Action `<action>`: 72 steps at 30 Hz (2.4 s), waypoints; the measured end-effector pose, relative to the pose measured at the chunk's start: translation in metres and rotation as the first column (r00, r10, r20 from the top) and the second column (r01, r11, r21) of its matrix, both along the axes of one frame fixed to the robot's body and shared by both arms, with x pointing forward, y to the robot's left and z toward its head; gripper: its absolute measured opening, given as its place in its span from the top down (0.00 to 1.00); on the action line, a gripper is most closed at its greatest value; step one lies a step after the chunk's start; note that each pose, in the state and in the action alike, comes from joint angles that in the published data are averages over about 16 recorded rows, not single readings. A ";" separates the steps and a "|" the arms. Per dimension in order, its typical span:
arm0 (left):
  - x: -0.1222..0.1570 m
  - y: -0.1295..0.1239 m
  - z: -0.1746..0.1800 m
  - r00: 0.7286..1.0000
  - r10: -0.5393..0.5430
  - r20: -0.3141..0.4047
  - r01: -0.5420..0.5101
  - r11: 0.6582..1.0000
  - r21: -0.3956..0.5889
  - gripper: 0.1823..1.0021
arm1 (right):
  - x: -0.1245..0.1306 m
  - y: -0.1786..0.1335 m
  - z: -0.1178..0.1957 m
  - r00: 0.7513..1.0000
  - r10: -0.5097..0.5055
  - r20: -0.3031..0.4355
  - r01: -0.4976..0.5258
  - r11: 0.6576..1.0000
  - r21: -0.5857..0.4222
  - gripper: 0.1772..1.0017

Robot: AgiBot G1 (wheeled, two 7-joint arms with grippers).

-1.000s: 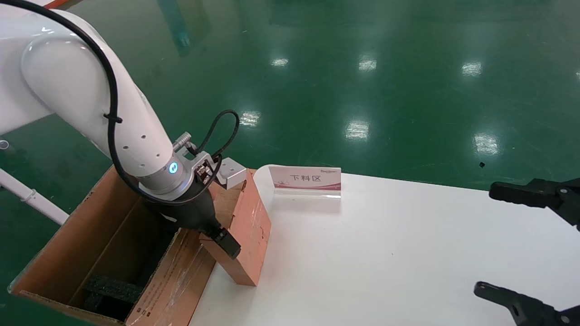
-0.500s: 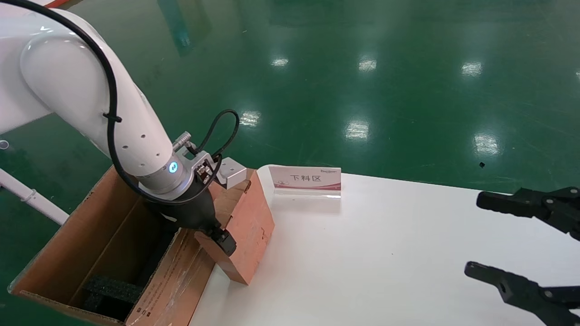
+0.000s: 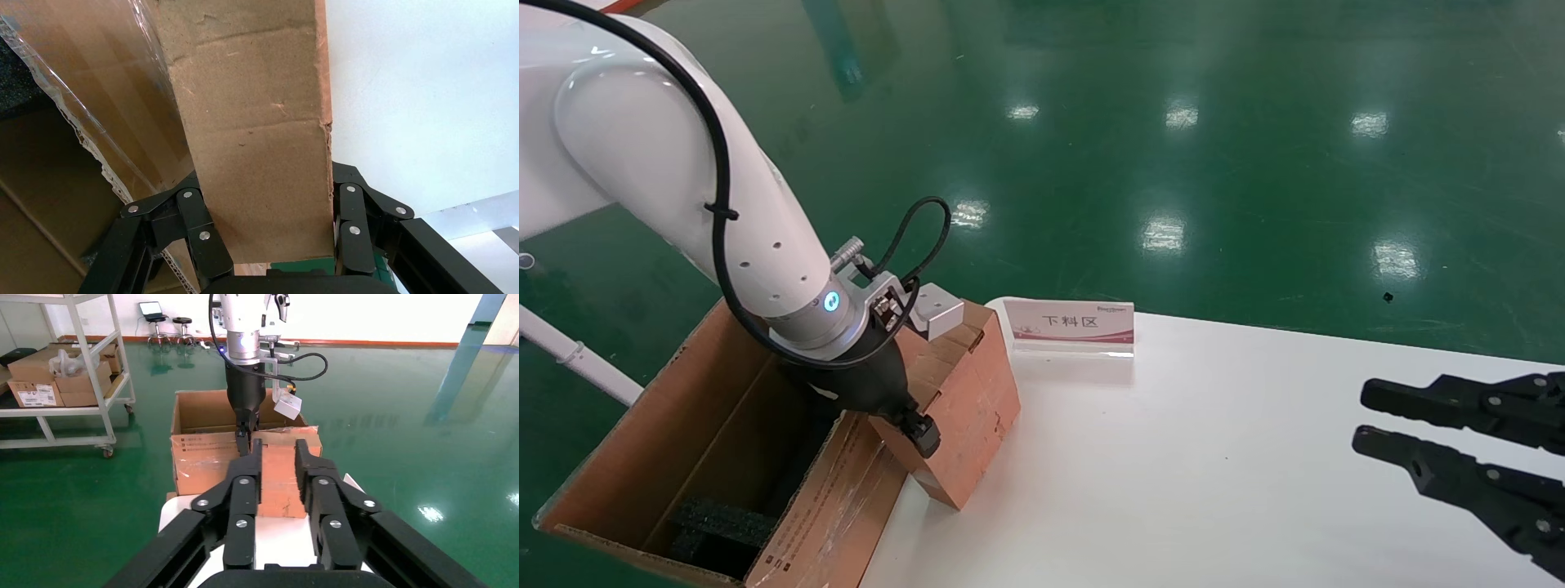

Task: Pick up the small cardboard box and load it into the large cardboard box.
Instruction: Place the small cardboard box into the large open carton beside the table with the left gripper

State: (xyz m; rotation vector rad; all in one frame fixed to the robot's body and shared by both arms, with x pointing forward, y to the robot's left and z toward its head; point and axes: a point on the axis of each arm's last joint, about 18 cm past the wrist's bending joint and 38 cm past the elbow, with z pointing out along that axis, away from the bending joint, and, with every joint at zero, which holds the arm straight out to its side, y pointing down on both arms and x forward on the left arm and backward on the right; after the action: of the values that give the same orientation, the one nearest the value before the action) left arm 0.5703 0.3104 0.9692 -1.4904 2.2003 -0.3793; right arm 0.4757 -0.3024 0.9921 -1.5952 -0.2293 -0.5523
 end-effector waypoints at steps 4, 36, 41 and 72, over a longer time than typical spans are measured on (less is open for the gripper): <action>-0.002 0.003 0.007 1.000 -0.014 0.013 0.014 1.000 -0.010 0.69 | 0.000 0.000 0.000 1.000 0.000 0.000 0.000 1.000 0.000 0.80; -0.127 0.093 0.177 0.930 0.033 0.365 -0.007 0.997 -0.072 0.71 | 0.000 0.000 0.000 1.000 0.000 0.000 0.000 1.000 0.000 0.98; -0.137 0.119 0.164 0.938 0.112 0.327 -0.087 0.992 -0.091 0.71 | 0.000 0.000 0.000 1.000 0.000 0.000 0.000 1.000 0.000 0.98; -0.149 0.206 0.076 0.923 0.356 0.148 -0.344 0.933 -0.105 0.72 | 0.000 0.000 0.000 1.000 0.000 0.000 0.000 1.000 0.000 0.98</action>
State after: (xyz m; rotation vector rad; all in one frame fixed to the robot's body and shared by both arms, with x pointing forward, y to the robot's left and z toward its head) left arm 0.4211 0.5168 1.0452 -1.7848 1.7631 -0.4525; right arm 0.4758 -0.3025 0.9921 -1.5949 -0.2287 -0.5525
